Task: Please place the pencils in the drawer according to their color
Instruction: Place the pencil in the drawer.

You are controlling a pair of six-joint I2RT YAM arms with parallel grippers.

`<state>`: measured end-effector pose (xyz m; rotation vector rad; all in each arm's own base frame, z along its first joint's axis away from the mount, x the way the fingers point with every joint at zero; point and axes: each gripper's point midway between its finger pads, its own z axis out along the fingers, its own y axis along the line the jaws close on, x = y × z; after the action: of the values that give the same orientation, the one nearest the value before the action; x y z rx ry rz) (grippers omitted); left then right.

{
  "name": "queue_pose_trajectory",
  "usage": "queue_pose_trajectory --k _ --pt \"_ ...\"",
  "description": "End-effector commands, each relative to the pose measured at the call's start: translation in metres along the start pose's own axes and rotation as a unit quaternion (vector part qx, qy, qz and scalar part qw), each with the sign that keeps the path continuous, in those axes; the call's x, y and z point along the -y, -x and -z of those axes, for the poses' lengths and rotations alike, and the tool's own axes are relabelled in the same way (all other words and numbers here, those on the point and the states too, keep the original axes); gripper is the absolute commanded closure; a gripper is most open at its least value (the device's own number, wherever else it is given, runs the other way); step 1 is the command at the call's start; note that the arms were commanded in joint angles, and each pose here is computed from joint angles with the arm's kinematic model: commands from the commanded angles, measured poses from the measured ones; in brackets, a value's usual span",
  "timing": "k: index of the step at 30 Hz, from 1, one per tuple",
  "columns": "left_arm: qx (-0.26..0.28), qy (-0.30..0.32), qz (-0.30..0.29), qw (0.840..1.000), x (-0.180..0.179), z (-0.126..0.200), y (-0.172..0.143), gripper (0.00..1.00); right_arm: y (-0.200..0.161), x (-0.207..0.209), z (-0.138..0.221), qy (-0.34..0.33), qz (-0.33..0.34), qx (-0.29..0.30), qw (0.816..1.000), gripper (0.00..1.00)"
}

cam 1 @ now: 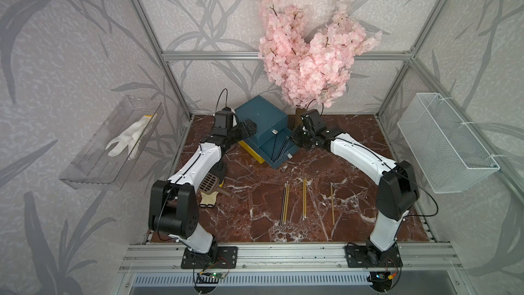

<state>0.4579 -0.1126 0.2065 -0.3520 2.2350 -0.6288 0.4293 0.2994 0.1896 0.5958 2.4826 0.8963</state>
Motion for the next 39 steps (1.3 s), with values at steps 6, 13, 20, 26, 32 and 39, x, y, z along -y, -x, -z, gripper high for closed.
queue_pose_trajectory --k 6,13,20,26,32,39 --pt "-0.129 0.097 0.002 0.987 -0.055 -0.011 -0.075 0.00 0.016 -0.004 -0.030 -0.016 0.012 0.011 1.000 1.00" --pt "-0.126 0.094 0.006 0.988 -0.053 -0.014 -0.073 0.00 -0.004 0.002 -0.046 -0.027 0.028 -0.021 0.999 1.00" --pt "-0.126 0.092 0.009 0.988 -0.053 -0.015 -0.074 0.00 -0.019 -0.002 -0.049 -0.022 0.043 -0.044 0.998 0.91" --pt "-0.126 0.093 0.007 0.988 -0.053 -0.013 -0.074 0.00 -0.019 -0.017 -0.032 -0.015 0.064 -0.040 0.997 0.58" --pt "-0.126 0.093 0.004 0.988 -0.054 -0.012 -0.074 0.00 -0.035 -0.026 0.003 -0.004 0.093 -0.035 0.995 0.58" --pt "-0.125 0.087 0.007 0.988 -0.053 -0.013 -0.076 0.00 -0.090 0.006 0.037 -0.034 0.124 -0.048 0.990 0.58"
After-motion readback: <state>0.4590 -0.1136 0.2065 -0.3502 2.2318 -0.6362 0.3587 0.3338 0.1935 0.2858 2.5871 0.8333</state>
